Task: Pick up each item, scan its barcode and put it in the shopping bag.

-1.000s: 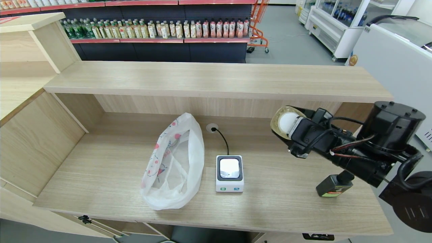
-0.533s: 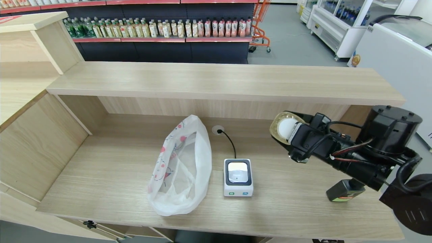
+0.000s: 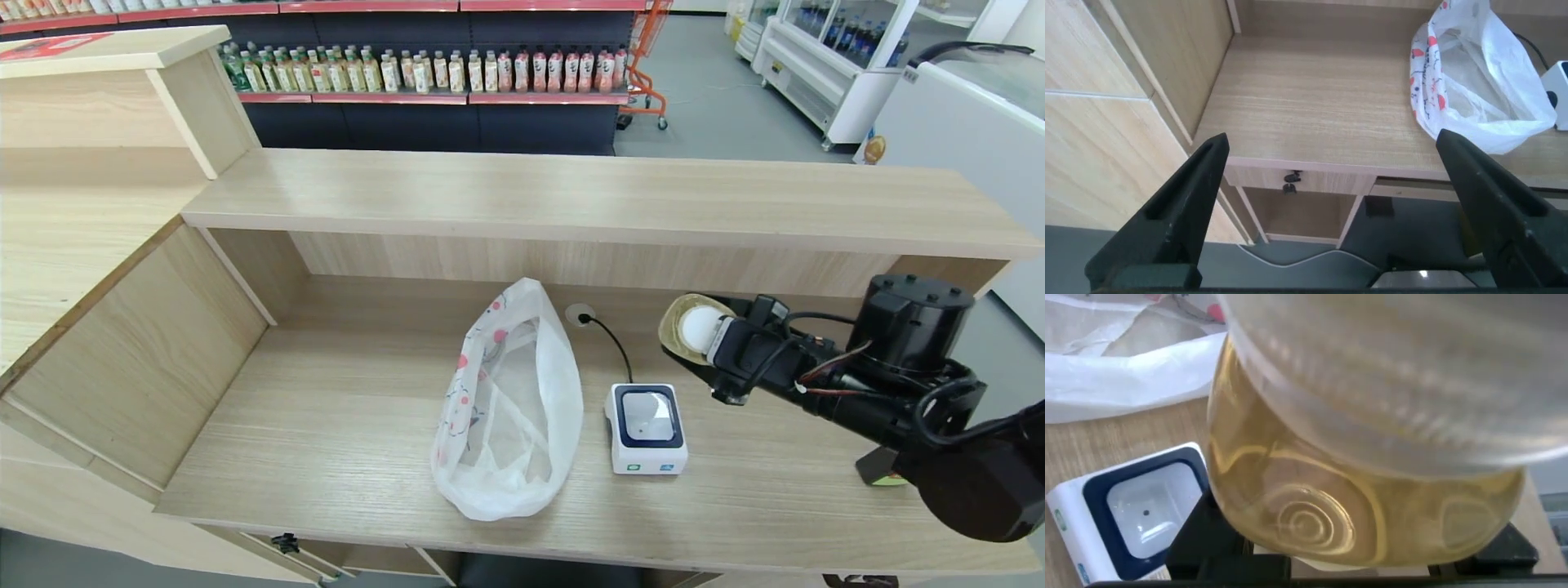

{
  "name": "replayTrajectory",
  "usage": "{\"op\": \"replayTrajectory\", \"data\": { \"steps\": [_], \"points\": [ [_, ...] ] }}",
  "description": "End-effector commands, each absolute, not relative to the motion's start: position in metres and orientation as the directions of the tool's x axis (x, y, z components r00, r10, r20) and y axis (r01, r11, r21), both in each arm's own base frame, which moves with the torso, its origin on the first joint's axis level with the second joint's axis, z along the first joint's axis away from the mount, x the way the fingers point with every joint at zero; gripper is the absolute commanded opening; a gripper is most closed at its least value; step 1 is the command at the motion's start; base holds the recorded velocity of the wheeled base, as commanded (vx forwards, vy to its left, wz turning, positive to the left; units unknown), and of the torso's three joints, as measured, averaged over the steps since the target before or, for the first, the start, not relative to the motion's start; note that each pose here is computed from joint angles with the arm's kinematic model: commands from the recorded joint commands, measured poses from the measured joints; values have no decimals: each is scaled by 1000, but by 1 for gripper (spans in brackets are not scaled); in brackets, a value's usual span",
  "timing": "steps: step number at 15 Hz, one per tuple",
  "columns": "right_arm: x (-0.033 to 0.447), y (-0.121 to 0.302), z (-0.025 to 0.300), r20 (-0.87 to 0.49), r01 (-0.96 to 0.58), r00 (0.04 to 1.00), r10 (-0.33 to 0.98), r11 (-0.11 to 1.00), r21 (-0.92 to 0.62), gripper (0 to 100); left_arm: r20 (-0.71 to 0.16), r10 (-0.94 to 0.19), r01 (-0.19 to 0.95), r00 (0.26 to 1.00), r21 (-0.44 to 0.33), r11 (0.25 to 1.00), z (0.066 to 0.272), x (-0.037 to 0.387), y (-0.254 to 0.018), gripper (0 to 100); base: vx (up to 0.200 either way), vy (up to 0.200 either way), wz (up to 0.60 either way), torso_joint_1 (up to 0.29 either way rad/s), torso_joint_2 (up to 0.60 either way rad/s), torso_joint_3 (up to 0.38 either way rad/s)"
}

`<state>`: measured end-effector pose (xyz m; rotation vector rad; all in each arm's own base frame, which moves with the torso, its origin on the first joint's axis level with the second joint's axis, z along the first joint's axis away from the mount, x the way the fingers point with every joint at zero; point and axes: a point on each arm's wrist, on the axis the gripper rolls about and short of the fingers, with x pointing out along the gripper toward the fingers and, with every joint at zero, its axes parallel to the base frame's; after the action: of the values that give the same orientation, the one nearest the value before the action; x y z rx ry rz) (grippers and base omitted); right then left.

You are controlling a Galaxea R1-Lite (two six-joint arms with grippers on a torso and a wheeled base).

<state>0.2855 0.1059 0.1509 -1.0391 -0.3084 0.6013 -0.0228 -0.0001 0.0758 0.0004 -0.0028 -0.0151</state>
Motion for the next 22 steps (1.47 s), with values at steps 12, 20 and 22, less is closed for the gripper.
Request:
{"op": "replayTrajectory", "data": {
  "steps": [12,20,22],
  "points": [
    [304,134,90,-186,-467,721,668,270,-842,0,3,-15,15,1000,0,1000,76,-23,0,100,0,0,0,0,0,0],
    [297,128,74,-197,-440,741,642,243,-864,0,2,-14,14,1000,0,1000,76,-23,0,100,0,0,0,0,0,0],
    [297,129,73,-192,-435,743,641,244,-867,0,3,-14,14,1000,0,1000,76,-23,0,100,0,0,0,0,0,0]
  ]
}}
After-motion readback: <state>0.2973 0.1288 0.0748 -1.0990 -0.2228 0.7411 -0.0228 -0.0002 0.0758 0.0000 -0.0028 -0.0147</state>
